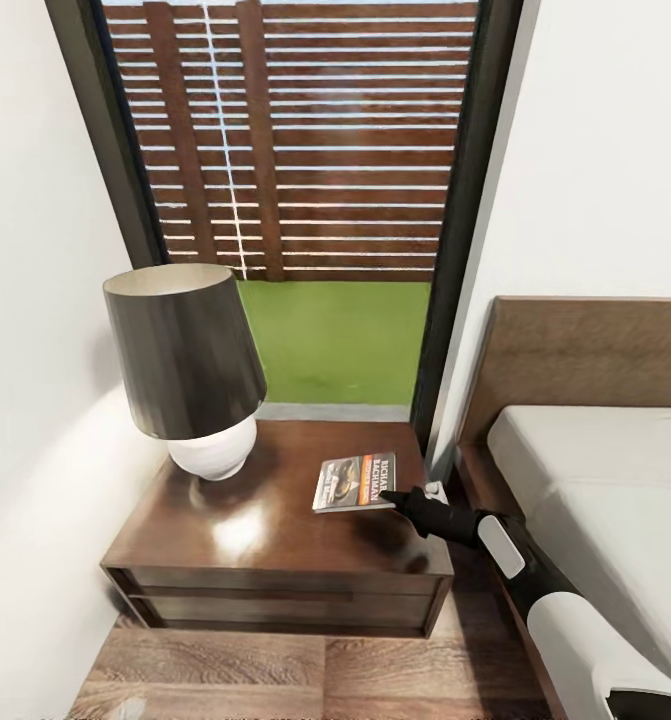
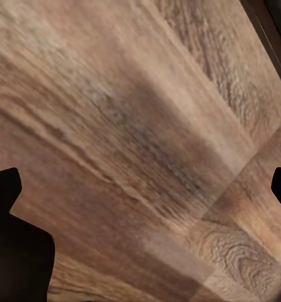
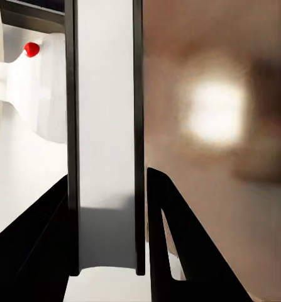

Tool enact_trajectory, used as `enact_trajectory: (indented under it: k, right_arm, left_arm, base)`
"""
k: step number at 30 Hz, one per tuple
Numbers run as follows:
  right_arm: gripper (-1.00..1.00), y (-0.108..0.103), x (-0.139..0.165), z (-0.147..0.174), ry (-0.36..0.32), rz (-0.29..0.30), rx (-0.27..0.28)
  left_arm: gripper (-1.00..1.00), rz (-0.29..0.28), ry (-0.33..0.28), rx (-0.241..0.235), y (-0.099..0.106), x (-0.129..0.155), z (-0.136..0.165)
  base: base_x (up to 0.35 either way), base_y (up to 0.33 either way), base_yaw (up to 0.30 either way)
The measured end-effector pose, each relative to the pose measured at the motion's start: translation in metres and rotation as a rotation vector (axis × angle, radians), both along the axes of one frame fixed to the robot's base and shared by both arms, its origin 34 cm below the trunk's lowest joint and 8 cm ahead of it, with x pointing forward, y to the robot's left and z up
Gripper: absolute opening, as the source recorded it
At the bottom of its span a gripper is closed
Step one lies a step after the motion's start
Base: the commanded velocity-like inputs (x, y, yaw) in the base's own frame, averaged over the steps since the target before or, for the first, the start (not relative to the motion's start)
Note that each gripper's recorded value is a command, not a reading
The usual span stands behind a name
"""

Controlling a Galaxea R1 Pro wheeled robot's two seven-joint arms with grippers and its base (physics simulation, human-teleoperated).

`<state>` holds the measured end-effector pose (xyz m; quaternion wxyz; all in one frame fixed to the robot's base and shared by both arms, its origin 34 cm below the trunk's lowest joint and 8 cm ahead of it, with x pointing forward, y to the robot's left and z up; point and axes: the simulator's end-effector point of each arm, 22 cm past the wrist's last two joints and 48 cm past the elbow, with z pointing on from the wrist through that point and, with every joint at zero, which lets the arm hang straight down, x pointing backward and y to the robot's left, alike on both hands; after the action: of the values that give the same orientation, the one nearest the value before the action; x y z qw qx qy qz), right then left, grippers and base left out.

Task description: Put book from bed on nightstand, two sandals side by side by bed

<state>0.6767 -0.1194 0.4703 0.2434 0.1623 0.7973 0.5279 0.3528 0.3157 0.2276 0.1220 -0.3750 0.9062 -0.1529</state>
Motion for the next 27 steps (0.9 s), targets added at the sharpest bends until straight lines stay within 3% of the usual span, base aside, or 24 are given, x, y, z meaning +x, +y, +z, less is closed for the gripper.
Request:
enact_trajectory:
  k: [12,27]
  right_arm:
    - [-1.00,0.001,-0.003,-0.030,0.045,0.001,0.001]
    - [-1.00,0.000,-0.003,-0.030,0.046,-0.001,0.003]
  left_arm:
    - [1.00,0.000,0.049,0.005,0.001,-0.014,-0.016]
    - [1.00,-0.002,0.045,0.002,0.000,-0.014,-0.016]
  base:
    - [0.001,0.000,0.000]
    - [0.000,0.000,0.000]
